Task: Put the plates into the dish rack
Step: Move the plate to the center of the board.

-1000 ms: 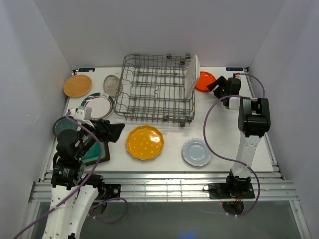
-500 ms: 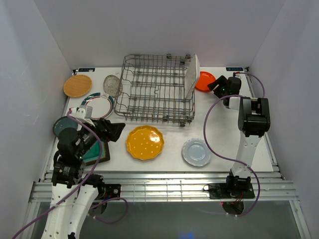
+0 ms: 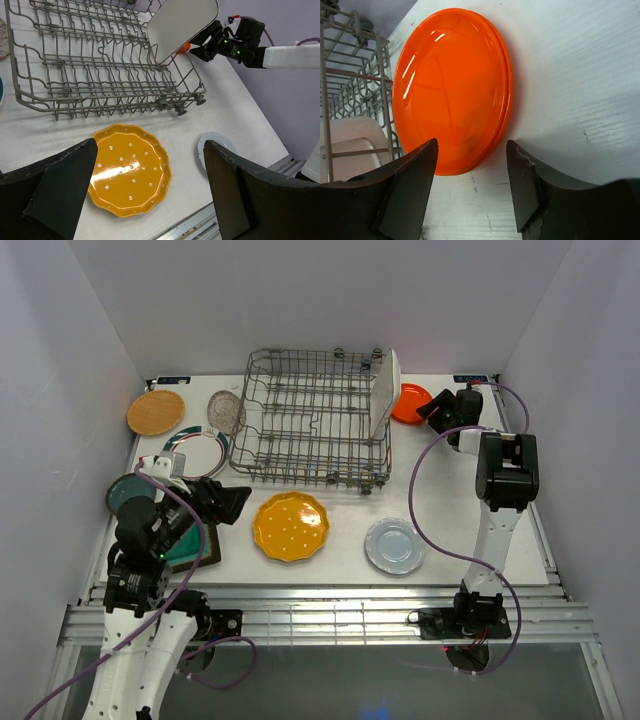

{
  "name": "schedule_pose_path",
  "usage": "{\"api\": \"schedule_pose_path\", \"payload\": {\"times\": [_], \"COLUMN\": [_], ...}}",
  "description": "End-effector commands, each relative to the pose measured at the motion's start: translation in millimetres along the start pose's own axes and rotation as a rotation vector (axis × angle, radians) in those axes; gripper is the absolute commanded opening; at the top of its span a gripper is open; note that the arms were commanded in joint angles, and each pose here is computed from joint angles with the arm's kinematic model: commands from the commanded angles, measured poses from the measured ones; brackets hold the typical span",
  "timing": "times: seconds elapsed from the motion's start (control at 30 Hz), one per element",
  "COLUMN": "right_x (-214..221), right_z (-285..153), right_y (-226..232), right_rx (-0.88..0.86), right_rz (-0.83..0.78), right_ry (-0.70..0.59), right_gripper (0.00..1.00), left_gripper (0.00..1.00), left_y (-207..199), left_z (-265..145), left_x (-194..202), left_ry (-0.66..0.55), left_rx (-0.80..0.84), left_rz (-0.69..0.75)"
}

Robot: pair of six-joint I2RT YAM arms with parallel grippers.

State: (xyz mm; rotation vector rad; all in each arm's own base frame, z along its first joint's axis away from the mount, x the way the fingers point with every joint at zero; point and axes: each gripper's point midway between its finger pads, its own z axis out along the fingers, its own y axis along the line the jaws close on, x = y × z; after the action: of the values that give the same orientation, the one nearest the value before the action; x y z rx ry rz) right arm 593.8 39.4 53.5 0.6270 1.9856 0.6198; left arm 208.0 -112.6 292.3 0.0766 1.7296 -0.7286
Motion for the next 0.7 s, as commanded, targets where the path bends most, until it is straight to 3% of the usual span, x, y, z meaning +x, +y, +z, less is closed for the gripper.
{"api": "schedule_pose_path", "payload": {"times": [0.0,0.67], "right_x": [-6,2], "right_z": [3,19], "right_y": [3,3], "right_rx": [0.007,-0.002], "right_rz": [0.019,0.088], "right_ry": [-0.002,0.044], "right_gripper": [0.63,0.57], "left_gripper": [0.98,0.98], "left_y": [0,-2], "left_z": [1,1], "left_x": [0,0], "left_ry": [-0.001,-0.002], "left_rx": [0.005,0.015], "left_rz": [0.006,0.01]}}
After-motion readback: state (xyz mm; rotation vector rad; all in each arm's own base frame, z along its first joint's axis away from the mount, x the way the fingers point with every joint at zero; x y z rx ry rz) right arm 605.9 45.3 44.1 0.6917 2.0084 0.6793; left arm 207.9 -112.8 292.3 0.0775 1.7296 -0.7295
